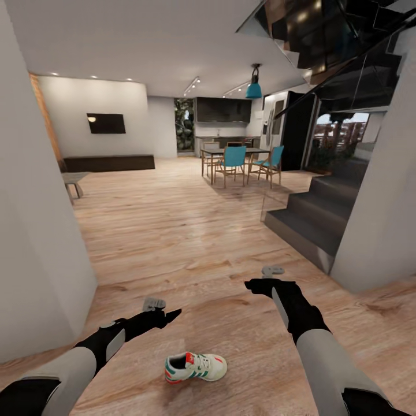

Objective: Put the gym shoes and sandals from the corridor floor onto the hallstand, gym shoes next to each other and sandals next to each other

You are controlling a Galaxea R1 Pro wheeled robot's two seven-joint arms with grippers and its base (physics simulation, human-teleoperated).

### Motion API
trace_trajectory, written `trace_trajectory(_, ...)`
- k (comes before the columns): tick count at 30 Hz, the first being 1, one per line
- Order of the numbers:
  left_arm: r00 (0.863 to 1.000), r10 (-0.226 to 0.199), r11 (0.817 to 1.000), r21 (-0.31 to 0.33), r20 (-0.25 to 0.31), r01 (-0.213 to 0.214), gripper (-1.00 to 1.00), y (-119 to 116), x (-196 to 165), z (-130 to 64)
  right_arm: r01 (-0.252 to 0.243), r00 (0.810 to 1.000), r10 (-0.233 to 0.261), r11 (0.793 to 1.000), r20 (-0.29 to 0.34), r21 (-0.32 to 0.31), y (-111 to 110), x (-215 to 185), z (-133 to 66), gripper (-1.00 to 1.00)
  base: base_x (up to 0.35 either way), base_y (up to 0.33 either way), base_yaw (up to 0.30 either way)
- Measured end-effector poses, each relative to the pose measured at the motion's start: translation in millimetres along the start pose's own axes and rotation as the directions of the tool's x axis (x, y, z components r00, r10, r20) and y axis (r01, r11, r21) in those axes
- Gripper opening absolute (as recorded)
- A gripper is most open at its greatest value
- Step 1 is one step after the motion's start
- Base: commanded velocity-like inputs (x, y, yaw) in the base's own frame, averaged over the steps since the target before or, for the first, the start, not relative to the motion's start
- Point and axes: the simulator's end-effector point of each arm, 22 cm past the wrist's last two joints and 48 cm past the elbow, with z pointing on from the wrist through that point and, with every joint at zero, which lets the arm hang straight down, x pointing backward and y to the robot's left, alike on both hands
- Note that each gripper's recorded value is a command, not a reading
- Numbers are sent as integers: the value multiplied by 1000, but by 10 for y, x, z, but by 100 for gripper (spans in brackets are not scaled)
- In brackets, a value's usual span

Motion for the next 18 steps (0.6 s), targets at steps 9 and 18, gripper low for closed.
trace_trajectory(9, 1000, 3, 1000, 1, 3, -3, 100, -10, -23, -7, 1, 1000, -1, 1000, 4, 0, 3, -20, -17, 100, 2, 0, -279)
trace_trajectory(18, 1000, 6, 1000, 1, 7, -6, 100, -19, -45, -14, 1, 1000, -1, 1000, 8, 0, 4, -43, -34, 100, 77, 62, -282)
